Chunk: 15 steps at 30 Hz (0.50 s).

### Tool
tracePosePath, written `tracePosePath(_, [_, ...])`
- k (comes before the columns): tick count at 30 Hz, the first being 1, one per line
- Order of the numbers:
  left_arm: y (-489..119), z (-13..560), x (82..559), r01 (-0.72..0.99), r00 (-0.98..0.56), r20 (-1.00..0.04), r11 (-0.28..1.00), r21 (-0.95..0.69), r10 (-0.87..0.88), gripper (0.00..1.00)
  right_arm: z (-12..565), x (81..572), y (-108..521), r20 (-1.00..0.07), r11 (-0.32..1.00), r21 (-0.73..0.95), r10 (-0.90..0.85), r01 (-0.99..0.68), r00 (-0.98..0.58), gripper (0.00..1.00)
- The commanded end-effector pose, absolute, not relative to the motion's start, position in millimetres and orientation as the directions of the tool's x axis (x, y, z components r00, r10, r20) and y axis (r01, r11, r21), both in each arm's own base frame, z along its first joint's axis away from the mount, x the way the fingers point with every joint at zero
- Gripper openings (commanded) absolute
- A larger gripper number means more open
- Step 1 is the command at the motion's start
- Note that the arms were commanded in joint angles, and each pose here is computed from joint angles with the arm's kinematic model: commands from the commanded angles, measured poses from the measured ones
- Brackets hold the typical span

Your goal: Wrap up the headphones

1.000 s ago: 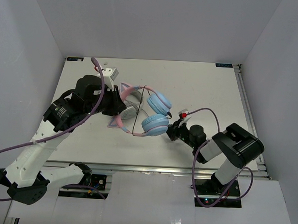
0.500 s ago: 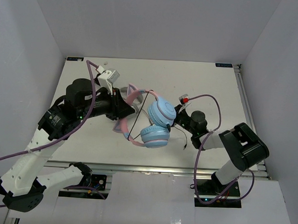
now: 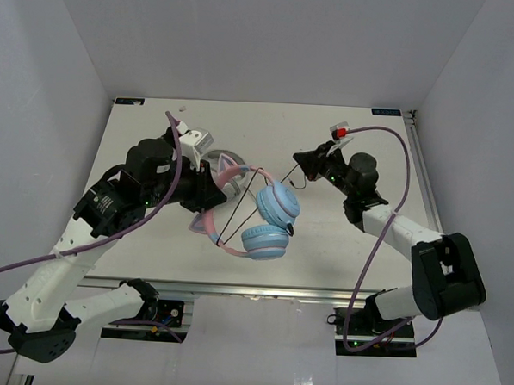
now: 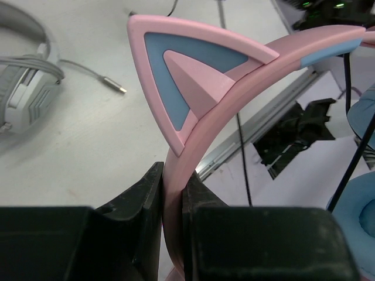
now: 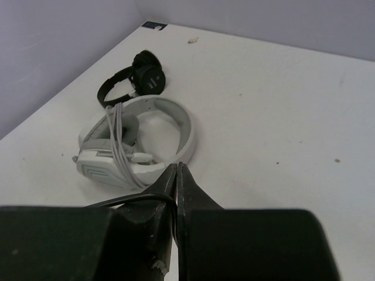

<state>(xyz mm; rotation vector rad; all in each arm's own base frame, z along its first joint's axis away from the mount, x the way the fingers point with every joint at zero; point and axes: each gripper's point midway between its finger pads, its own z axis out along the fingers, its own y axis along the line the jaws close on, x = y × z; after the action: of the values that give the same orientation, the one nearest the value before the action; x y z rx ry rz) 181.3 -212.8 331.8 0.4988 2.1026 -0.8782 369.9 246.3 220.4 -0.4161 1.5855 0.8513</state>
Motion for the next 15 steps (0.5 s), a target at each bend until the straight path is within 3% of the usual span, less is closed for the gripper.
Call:
tracePosePath(1, [-201,324,174,0.587,-0.616,-0.784,0.708,-0.392,0.076,0.0,238,395,196,-0.962,0.765,0.269,0.182,-0.585,-0.203,0.08])
tracePosePath(8, [-197,301,192,0.576,-0.61,-0.778,0.759,-0.305,0.151,0.0,271,398,196,-0.973,0.72,0.218,0.11,-0.659,-0.201,0.08])
tracePosePath(15, [-185,245,233,0.429,-0.686,-0.692,0.893,-0.138,0.223,0.0,286,388,214,-0.966,0.618,0.208,0.006,-0.758,-0.26,0.08])
